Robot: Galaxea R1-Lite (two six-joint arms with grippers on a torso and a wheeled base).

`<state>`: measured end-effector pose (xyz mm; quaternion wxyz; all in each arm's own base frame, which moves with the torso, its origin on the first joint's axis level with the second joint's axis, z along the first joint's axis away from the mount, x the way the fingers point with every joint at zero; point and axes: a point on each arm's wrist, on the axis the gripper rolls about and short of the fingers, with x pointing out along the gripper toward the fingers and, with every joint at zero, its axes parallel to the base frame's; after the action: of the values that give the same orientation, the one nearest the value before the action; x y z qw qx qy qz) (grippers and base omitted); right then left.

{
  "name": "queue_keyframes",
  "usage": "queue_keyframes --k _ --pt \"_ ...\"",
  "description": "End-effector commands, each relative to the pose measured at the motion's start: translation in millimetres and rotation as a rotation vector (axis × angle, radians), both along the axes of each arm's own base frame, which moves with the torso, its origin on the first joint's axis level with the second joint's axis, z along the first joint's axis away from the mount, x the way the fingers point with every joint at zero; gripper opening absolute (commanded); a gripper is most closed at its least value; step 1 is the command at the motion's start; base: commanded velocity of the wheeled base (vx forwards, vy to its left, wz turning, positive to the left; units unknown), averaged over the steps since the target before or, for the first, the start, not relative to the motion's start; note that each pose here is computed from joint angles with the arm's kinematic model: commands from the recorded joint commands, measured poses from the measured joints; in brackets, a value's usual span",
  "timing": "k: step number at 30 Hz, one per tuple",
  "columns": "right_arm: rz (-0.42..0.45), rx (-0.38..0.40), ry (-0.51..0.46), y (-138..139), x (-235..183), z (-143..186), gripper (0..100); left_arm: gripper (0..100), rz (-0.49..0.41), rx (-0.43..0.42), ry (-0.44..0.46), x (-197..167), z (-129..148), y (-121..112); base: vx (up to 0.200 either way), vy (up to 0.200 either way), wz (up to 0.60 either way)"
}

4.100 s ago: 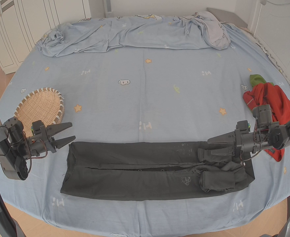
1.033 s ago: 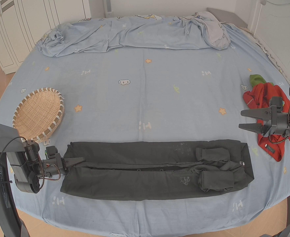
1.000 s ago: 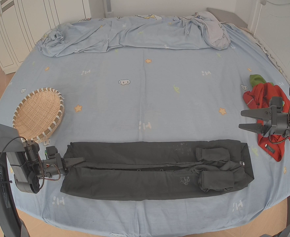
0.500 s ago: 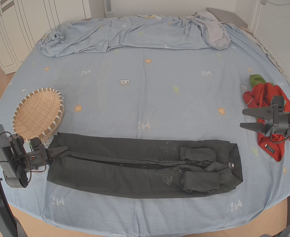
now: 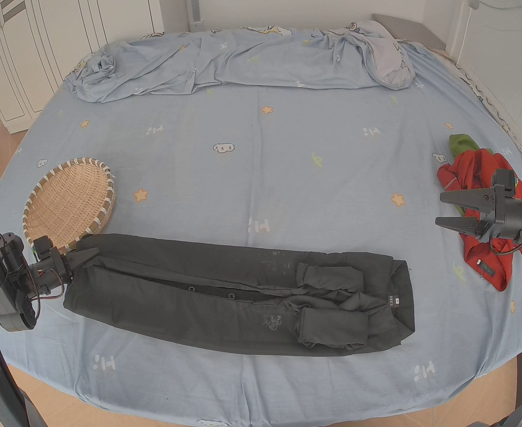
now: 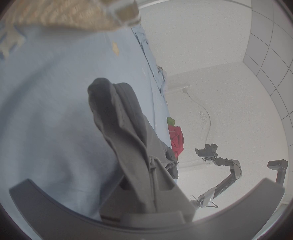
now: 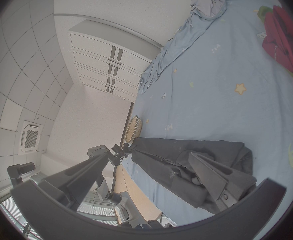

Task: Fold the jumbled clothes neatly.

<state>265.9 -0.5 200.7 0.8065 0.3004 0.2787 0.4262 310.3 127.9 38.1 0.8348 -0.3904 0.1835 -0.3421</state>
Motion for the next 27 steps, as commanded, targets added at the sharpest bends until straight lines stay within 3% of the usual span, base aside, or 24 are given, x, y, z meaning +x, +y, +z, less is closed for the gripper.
queue_keyframes --k 1,6,18,21,27 --pt "-0.011 0.0 -0.008 -3.2 0.5 2.4 100 0 -0.021 0.013 -0.052 -0.3 23.7 -8.2 0.0 0.0 0.0" --pt "-0.037 0.013 -0.02 -8.3 -1.0 11.6 100 0 -0.123 -0.023 -0.057 3.5 53.4 -44.0 0.0 0.0 0.0" --pt "-0.046 0.064 -0.039 -28.7 -7.9 28.7 100 0 -0.528 -0.139 0.026 14.5 94.9 -174.2 0.0 0.0 0.0" --pt "-0.05 0.064 -0.041 -29.9 -8.0 29.1 100 0 -0.584 -0.162 0.029 18.1 103.9 -199.5 0.0 0.0 0.0" --pt "-0.05 0.064 -0.039 -30.1 -7.2 28.8 100 0 -0.632 -0.265 0.067 21.6 125.5 -273.7 0.0 0.0 0.0"
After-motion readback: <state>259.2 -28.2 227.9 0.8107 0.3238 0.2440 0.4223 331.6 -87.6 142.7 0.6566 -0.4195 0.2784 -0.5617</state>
